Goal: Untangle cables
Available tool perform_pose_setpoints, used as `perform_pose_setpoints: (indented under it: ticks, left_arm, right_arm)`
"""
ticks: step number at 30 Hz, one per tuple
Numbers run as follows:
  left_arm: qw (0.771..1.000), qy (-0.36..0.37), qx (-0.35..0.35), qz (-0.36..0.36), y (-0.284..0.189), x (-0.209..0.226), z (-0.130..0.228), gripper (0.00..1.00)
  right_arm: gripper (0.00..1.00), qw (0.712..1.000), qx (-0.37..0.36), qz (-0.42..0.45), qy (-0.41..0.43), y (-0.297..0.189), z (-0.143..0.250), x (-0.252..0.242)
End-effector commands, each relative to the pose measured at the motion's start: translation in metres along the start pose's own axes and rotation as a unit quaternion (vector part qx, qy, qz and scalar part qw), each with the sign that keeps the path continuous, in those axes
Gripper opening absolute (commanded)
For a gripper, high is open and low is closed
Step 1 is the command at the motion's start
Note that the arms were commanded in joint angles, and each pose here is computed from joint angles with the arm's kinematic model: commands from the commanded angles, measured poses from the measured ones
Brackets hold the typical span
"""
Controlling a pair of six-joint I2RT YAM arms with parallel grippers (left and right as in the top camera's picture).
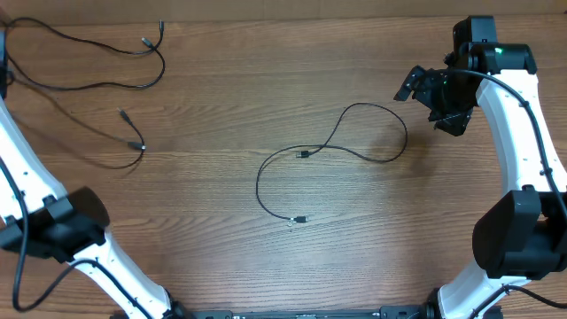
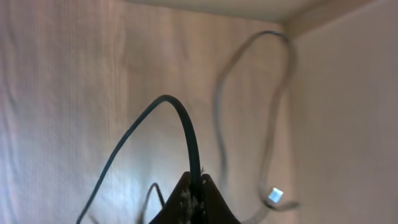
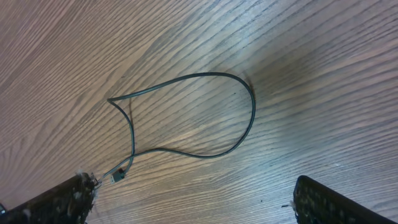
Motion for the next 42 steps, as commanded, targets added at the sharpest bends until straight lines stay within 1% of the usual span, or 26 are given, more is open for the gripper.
perform_pose_setpoints:
  ticks: [1, 4, 6, 7, 9, 10, 11, 12, 13, 15, 18, 20, 21, 22, 24, 29, 34, 36, 39, 40, 41, 42]
  left_arm:
    - [0.998, 0.041, -0.014, -0.050, 0.044, 0.008, -0.007, 0.05]
    - [0.995, 0.074, -0.012, -0.067, 0.076, 0.011, -0.011, 0.10]
    - [0.993, 0.090, -0.012, -0.072, 0.094, 0.012, -0.015, 0.19]
    - [0.992, 0.104, -0.006, -0.069, 0.104, 0.012, -0.016, 0.26]
    - [0.990, 0.125, 0.008, -0.063, 0.116, 0.013, -0.018, 0.31]
    - [0.990, 0.127, 0.015, -0.060, 0.121, 0.014, -0.020, 0.40]
    - [0.990, 0.129, 0.026, -0.054, 0.126, 0.015, -0.021, 0.50]
    - [0.989, 0.133, 0.037, -0.048, 0.129, 0.016, -0.022, 0.65]
    - [0.989, 0.133, 0.051, -0.042, 0.132, 0.017, -0.023, 0.75]
    - [0.989, 0.127, 0.068, -0.035, 0.133, 0.019, -0.025, 0.81]
    - [0.984, 0.142, 0.101, -0.023, 0.133, 0.021, -0.023, 0.86]
    - [0.980, 0.160, 0.113, -0.037, 0.133, 0.027, -0.020, 0.96]
    - [0.977, 0.170, 0.117, -0.047, 0.134, 0.031, -0.019, 0.98]
    - [0.974, 0.180, 0.122, -0.060, 0.135, 0.035, -0.016, 1.00]
    - [0.968, 0.191, 0.137, -0.081, 0.139, 0.043, -0.010, 1.00]
    - [0.950, 0.197, 0.193, -0.144, 0.157, 0.071, 0.010, 1.00]
    - [0.934, 0.202, 0.227, -0.190, 0.177, 0.096, 0.029, 1.00]
    - [0.927, 0.210, 0.244, -0.192, 0.185, 0.102, 0.035, 1.00]
    - [0.916, 0.232, 0.283, -0.165, 0.193, 0.106, 0.046, 1.00]
    - [0.914, 0.234, 0.286, -0.167, 0.195, 0.107, 0.048, 1.00]
    - [0.913, 0.234, 0.287, -0.171, 0.196, 0.110, 0.049, 0.98]
    - [0.912, 0.234, 0.289, -0.174, 0.198, 0.112, 0.050, 0.88]
  right_arm:
    - [1.00, 1.000, -0.011, -0.002, -0.001, -0.007, 0.001, 0.000]
    - [1.00, 1.000, -0.011, -0.002, -0.001, -0.007, 0.001, 0.000]
    - [1.00, 1.000, -0.010, -0.002, -0.001, -0.007, 0.001, 0.000]
    - [1.00, 1.000, -0.011, -0.002, -0.001, -0.007, 0.001, 0.000]
    - [1.00, 1.000, -0.011, -0.002, -0.001, -0.007, 0.001, 0.000]
    - [1.00, 1.000, -0.011, -0.002, -0.001, -0.007, 0.001, 0.000]
    - [1.00, 1.000, -0.011, -0.002, -0.001, -0.007, 0.001, 0.000]
    - [1.00, 1.000, -0.011, -0.002, -0.001, -0.007, 0.001, 0.000]
    - [1.00, 1.000, -0.011, -0.002, -0.001, -0.007, 0.001, 0.000]
    - [1.00, 1.000, -0.011, -0.002, -0.001, -0.007, 0.001, 0.000]
    - [1.00, 1.000, -0.011, -0.002, -0.001, -0.007, 0.001, 0.000]
    - [1.00, 1.000, -0.011, -0.002, -0.001, -0.007, 0.001, 0.000]
    - [1.00, 1.000, -0.011, -0.002, -0.001, -0.007, 0.001, 0.000]
    - [1.00, 1.000, -0.011, -0.002, -0.001, -0.007, 0.001, 0.000]
    - [1.00, 1.000, -0.010, -0.002, -0.001, -0.007, 0.001, 0.000]
    - [1.00, 1.000, -0.011, -0.002, -0.001, -0.007, 0.001, 0.000]
    - [1.00, 1.000, -0.011, -0.002, -0.001, -0.007, 0.001, 0.000]
    - [1.00, 1.000, -0.011, -0.002, -0.001, -0.007, 0.001, 0.000]
    - [1.00, 1.000, -0.011, -0.002, -0.001, -0.007, 0.001, 0.000]
    - [1.00, 1.000, -0.011, -0.002, -0.001, -0.007, 0.001, 0.000]
    - [1.00, 1.000, -0.011, -0.002, -0.001, -0.007, 0.001, 0.000]
    - [1.00, 1.000, -0.011, -0.002, -0.001, -0.007, 0.001, 0.000]
Point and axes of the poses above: each gripper's point midway between its finger pads, its own y axis out along the fingers, its own x axis along the line the jaws close on, z = x × y, the point moved 8 cm from there along -y, back along the fingers, and after that the axes turned 12 degrees about -y, right-handed, at the moved point
